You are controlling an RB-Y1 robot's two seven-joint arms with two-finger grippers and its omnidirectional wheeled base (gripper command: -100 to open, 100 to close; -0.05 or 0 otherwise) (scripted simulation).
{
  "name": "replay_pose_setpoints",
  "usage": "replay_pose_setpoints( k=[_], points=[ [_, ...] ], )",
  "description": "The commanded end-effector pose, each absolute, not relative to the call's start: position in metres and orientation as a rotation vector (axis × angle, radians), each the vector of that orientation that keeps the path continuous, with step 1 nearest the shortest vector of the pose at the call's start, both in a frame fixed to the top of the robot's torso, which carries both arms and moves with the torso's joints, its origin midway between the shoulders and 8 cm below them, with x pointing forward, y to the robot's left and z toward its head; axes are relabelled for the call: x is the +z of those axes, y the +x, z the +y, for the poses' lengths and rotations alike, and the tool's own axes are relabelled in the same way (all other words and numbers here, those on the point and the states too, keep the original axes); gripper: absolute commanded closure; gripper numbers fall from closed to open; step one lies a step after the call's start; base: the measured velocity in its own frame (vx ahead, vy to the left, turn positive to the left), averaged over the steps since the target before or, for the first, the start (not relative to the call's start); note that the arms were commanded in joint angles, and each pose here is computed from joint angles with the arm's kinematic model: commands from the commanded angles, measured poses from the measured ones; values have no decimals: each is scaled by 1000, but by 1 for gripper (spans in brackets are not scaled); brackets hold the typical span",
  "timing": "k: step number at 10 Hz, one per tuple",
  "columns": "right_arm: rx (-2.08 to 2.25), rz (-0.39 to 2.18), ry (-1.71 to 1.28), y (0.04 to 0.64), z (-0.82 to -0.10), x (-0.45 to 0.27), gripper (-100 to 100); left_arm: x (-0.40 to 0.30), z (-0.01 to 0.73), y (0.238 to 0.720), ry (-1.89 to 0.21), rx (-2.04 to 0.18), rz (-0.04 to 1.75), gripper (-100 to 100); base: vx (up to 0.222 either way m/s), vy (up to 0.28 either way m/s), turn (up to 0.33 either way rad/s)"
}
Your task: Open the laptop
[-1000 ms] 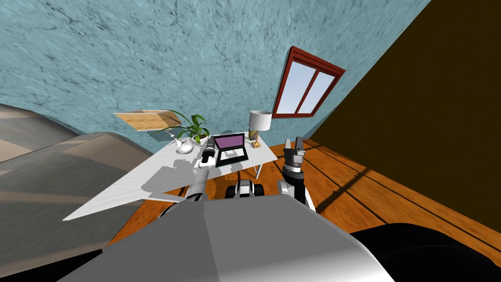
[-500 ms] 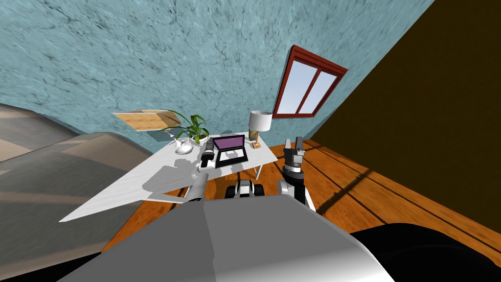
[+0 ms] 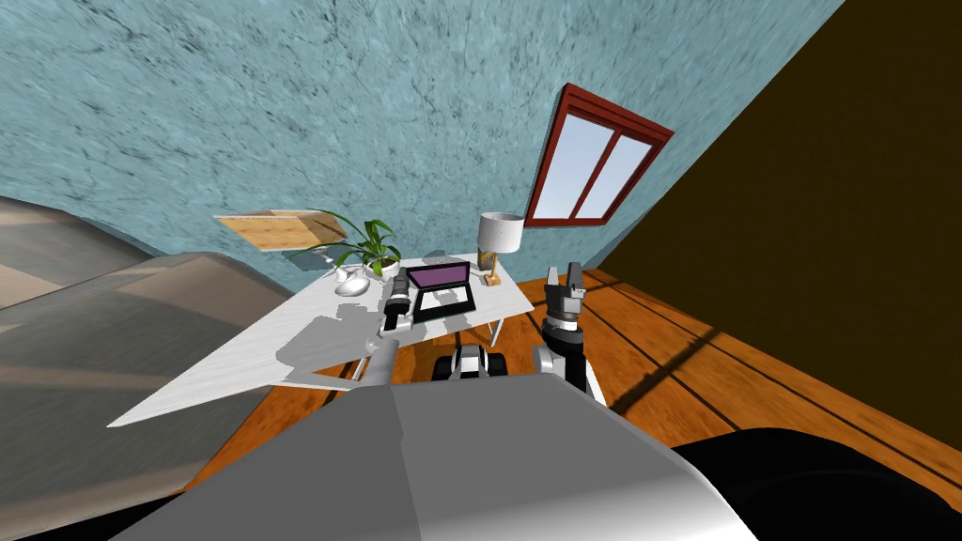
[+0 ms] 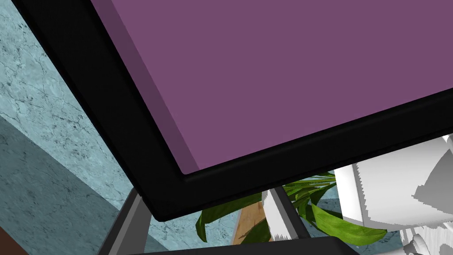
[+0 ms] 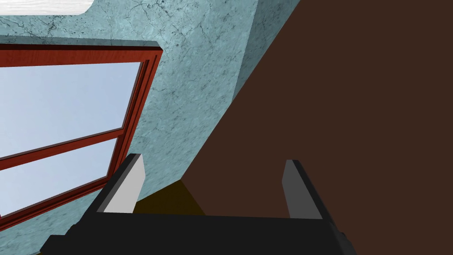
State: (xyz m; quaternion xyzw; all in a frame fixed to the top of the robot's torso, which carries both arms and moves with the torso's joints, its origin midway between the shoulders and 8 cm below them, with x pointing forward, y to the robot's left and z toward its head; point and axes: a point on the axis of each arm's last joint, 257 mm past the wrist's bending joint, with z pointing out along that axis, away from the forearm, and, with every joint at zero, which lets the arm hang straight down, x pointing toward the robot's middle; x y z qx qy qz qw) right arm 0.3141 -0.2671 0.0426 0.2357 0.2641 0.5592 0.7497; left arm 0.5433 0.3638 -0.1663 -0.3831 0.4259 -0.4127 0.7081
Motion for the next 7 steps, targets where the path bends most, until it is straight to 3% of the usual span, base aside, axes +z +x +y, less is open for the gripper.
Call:
replay_pose_setpoints(
  k=[1,7],
  points=[
    [1222,577,515,314,-267,43,0,-175,364,525,-834,-924,927,100,23,-11,22],
    [1222,577,515,314,-267,43,0,-180,367,496,-793,-946,879,100,48,-10,2]
  ],
)
